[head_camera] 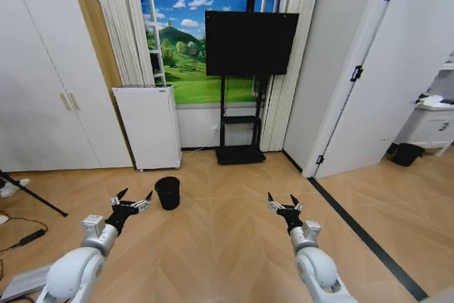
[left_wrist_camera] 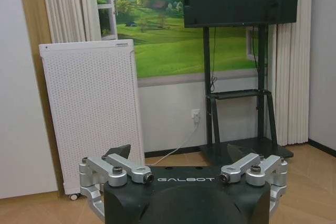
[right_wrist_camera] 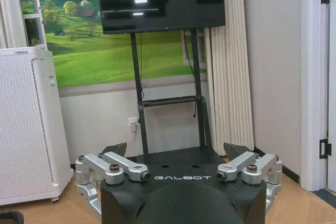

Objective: Pick up the trash bin and place the garbage on the floor into it.

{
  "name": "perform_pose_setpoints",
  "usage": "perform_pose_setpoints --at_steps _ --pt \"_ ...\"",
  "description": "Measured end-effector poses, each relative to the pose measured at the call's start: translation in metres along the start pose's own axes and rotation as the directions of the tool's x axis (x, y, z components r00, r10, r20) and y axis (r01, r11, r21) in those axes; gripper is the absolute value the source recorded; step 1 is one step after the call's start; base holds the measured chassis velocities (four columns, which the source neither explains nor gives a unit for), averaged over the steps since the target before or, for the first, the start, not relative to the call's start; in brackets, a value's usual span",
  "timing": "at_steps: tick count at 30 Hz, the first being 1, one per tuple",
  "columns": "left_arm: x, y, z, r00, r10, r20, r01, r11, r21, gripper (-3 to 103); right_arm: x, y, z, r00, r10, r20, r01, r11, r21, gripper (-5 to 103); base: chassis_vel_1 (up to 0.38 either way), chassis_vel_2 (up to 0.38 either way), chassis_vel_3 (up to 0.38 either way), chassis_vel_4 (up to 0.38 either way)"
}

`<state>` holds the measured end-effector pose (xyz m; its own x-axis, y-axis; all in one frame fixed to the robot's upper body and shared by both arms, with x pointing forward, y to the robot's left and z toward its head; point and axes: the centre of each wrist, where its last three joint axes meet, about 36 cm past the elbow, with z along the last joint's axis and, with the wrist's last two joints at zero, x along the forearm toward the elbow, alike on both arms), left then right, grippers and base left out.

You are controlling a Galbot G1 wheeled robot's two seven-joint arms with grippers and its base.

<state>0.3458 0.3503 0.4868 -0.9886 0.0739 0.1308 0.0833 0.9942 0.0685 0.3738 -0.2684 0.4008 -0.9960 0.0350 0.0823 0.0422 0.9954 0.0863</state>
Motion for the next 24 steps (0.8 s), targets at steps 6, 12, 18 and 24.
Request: perform_pose_setpoints --at_steps 6,12,18,24 --pt "0.0017 -0.0022 -0.0012 1.000 -0.001 0.001 0.001 1.000 0.009 100 0.0014 0.0009 0.0001 1.000 -0.002 -0.002 0.002 1.000 -0.003 100 -0.025 0.031 0.012 -0.014" --pt "0.0022 -0.0032 -0.0028 1.000 -0.001 0.008 0.001 1.000 0.021 100 0.0024 0.0010 -0.0025 1.000 -0.003 0.004 0.004 1.000 -0.004 100 0.000 0.000 0.000 0.000" --pt "0.0032 -0.0044 -0.0027 1.000 -0.001 0.009 0.000 1.000 0.024 100 0.0056 -0.0002 -0.0031 1.000 -0.001 0.004 0.001 1.000 -0.004 100 0.000 0.000 0.000 0.000" --pt "0.0043 -0.0069 -0.0014 1.000 -0.029 0.003 0.029 0.999 0.024 100 0.0074 -0.0010 -0.0051 1.000 0.000 0.002 0.000 1.000 -0.008 100 0.000 0.000 0.000 0.000"
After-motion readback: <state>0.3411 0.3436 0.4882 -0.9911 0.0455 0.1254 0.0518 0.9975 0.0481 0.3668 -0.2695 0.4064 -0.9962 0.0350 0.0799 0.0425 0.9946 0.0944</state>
